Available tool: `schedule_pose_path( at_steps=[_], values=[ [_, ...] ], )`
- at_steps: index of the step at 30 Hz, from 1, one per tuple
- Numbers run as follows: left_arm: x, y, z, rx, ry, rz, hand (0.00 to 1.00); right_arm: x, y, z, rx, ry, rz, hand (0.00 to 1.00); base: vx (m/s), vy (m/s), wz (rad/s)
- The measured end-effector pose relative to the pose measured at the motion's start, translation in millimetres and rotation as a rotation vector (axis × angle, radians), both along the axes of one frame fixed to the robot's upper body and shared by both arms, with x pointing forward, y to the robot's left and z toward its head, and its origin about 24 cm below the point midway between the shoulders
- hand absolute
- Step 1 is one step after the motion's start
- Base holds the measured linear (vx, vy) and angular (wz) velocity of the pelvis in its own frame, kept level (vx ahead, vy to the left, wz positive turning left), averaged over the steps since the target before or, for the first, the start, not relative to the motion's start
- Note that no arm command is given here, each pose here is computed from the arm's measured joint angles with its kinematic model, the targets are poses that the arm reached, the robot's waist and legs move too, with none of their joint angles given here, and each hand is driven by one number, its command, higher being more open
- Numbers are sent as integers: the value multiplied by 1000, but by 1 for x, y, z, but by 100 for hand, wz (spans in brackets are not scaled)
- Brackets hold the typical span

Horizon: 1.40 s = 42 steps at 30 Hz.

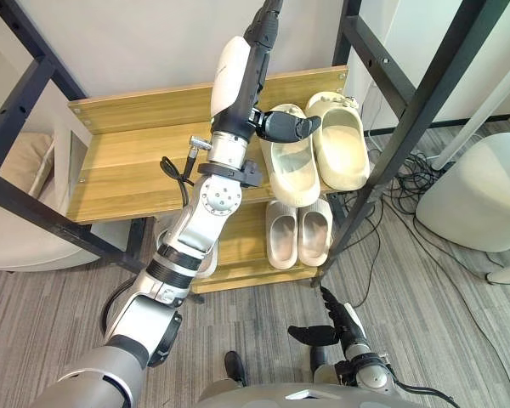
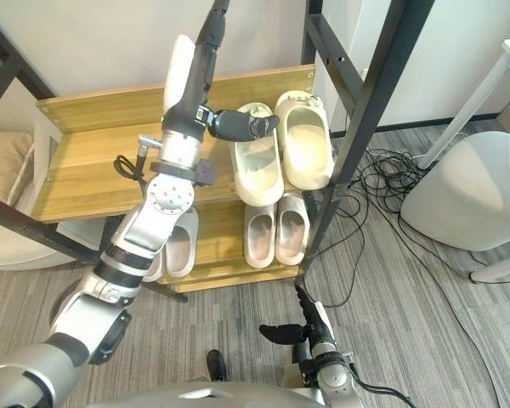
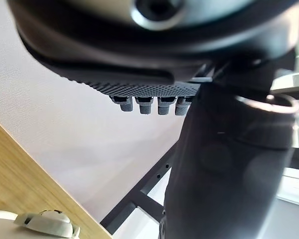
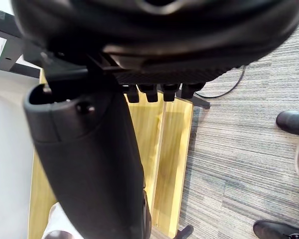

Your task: Organize the slippers on the shoe rack

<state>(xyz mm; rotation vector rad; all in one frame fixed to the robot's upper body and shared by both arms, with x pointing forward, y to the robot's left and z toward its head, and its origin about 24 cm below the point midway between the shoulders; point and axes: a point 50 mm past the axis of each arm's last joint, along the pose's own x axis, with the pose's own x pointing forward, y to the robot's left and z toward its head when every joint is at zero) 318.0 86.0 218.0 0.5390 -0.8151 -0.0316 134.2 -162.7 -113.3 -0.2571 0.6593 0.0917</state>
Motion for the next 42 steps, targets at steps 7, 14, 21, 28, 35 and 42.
schedule_pose_path(
  at_steps=[7, 14, 21, 28, 35, 42],
  values=[
    [-12, 13, -19, -89, 67, -18, 100, -1, -1, -1, -2, 9, -1, 100, -10, 16, 8],
    [-33, 13, -60, -424, 291, -139, 100, -4, -1, -4, -8, 36, -3, 100, 1, 25, 9],
    [-48, -4, -90, -600, 514, -330, 100, -9, -2, -6, -9, 52, -8, 100, -5, 11, 9],
    [-61, -30, -102, -607, 628, -497, 100, -11, -1, -8, -9, 64, -5, 100, 6, 10, 8],
    [-72, -50, -111, -564, 691, -574, 100, -12, 0, -11, -12, 80, 1, 100, -6, 2, 2],
    [-76, -52, -120, -551, 732, -570, 100, -9, 5, -14, -24, 98, 33, 100, -18, 4, 3]
  ],
)
